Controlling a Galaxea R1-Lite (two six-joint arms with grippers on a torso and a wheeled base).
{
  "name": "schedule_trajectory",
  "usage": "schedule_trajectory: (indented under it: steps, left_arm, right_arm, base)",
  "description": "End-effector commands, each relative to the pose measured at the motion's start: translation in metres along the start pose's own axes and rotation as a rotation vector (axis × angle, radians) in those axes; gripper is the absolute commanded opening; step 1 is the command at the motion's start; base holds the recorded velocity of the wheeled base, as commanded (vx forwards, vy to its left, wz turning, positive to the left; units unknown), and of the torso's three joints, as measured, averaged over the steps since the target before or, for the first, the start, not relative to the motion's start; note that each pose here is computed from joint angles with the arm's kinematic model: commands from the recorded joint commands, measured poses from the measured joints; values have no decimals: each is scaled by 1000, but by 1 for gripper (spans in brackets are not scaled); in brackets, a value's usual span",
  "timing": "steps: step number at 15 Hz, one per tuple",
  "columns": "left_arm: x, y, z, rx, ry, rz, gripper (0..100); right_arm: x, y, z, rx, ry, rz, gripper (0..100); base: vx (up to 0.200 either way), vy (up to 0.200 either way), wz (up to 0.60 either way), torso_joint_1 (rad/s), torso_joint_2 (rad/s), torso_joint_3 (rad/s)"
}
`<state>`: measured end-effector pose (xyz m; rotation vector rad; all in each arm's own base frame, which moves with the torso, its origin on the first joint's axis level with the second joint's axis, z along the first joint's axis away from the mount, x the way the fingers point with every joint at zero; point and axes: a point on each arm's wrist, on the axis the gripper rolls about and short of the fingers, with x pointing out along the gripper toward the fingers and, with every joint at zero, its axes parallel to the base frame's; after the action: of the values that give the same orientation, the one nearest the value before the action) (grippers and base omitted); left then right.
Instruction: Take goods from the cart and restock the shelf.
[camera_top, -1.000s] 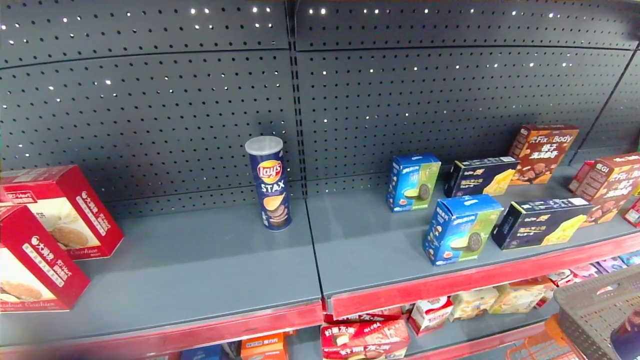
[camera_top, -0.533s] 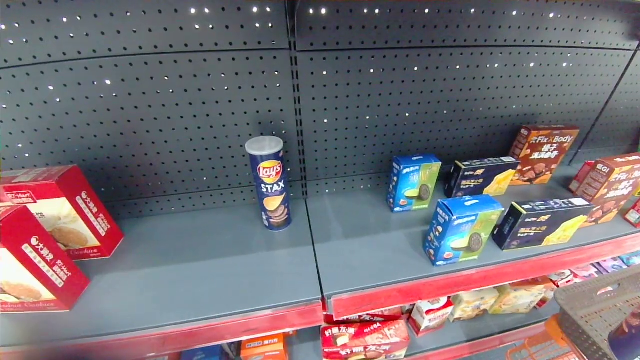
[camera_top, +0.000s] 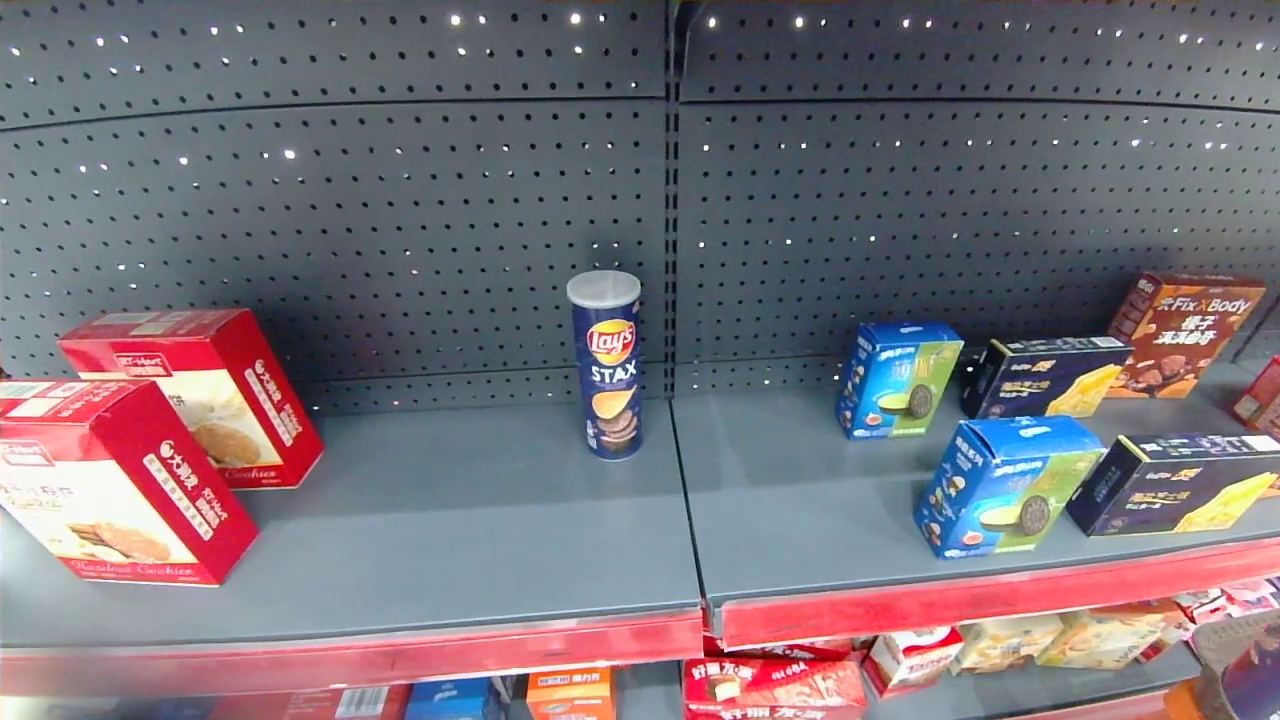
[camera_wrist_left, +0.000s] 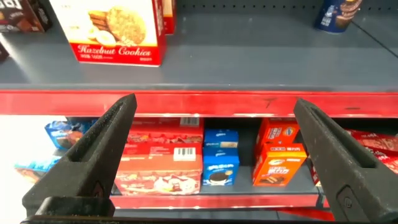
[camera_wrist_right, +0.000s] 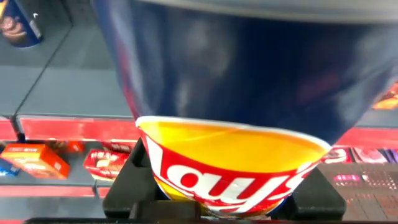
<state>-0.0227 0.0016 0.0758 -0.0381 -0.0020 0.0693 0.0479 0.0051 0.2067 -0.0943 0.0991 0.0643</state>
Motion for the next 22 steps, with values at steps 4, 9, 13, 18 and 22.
schedule_trajectory:
  steps: [4, 9, 13, 18, 22]
  left_arm:
    - [0, 0, 0, 0, -1, 1, 100]
    - [0, 0, 0, 0, -1, 1, 100]
    - [0, 0, 0, 0, -1, 1, 100]
    - [0, 0, 0, 0, 1, 1, 100]
    - [0, 0, 0, 0, -1, 1, 100]
  right_arm:
    - [25, 4, 4, 37, -23, 27, 0]
    - [44, 12, 20, 16, 16, 14, 0]
    - [47, 15, 29, 24, 0, -27, 0]
    - [49, 16, 34, 31, -5, -23, 0]
    - [49, 13, 43, 33, -36, -43, 0]
  base:
    - [0, 0, 0, 0, 0, 0]
    - [0, 0, 0, 0, 0, 0]
    - [0, 0, 0, 0, 0, 0]
    - [0, 0, 0, 0, 0, 0]
    - [0, 0, 0, 0, 0, 0]
